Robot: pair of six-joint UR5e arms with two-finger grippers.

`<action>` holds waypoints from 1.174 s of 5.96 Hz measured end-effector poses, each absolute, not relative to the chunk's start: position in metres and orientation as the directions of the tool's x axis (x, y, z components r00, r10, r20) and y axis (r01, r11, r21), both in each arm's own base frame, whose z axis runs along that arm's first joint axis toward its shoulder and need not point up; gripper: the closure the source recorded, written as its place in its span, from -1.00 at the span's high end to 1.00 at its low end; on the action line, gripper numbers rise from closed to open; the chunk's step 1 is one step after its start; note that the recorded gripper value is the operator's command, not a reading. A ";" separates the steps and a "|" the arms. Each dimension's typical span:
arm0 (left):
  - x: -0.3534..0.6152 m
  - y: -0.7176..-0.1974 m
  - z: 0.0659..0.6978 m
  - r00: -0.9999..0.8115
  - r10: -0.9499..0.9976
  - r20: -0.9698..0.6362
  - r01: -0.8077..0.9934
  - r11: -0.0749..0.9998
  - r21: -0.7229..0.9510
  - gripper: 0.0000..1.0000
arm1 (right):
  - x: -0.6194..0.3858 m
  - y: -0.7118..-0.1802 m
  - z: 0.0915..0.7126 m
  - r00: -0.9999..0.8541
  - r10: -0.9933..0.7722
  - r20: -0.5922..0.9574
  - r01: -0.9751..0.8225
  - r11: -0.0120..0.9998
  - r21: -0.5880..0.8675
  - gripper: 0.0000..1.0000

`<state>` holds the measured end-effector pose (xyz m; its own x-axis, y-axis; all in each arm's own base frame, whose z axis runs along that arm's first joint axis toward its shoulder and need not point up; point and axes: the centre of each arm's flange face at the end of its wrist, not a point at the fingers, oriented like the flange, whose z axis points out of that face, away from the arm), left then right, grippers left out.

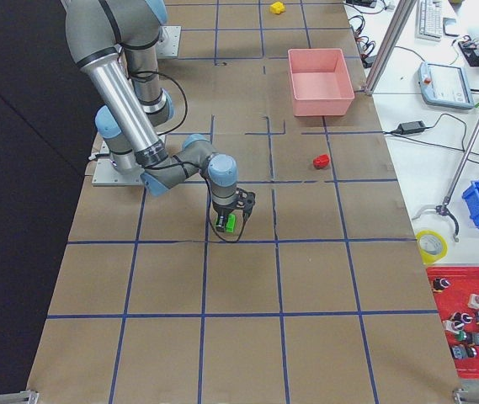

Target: Put all blocks into box

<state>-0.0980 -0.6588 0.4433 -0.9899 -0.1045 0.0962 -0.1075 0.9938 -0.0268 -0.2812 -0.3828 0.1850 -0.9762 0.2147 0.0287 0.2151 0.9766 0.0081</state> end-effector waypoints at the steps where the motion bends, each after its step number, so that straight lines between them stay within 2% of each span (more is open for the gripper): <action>1: -0.179 -0.666 0.430 -0.991 -0.060 0.121 -0.063 0.998 -0.022 -0.92 | -0.280 -0.381 0.198 -0.976 0.215 0.023 0.216 0.976 0.022 -0.89; 3: -0.281 -0.694 0.371 -0.992 -0.014 0.126 -0.015 1.000 -0.011 -0.87 | -0.282 -0.384 0.252 -0.975 0.209 0.071 0.209 0.978 -0.002 -0.91; 5: -0.299 -0.721 0.311 -0.992 -0.011 0.127 -0.014 0.999 -0.028 -0.85 | -0.284 -0.401 0.313 -0.978 0.164 0.127 0.156 0.986 -0.066 -0.93; 6: -0.299 -0.730 0.296 -0.992 -0.010 0.125 -0.016 0.999 -0.052 -0.30 | -0.273 -0.411 0.349 -0.983 0.130 0.131 0.122 0.990 -0.070 -0.93; 7: -0.298 -0.737 0.287 -0.994 -0.009 0.108 -0.018 0.996 -0.082 0.98 | -0.251 -0.424 0.378 -0.989 0.079 0.126 0.070 0.995 -0.074 -0.93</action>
<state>-0.2980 -0.7371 0.2870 -0.9941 -0.0090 0.1081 -0.0179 0.9964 -0.0824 -0.2509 -0.4238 0.3777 -0.9888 0.0788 0.1265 0.0698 0.9948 -0.0739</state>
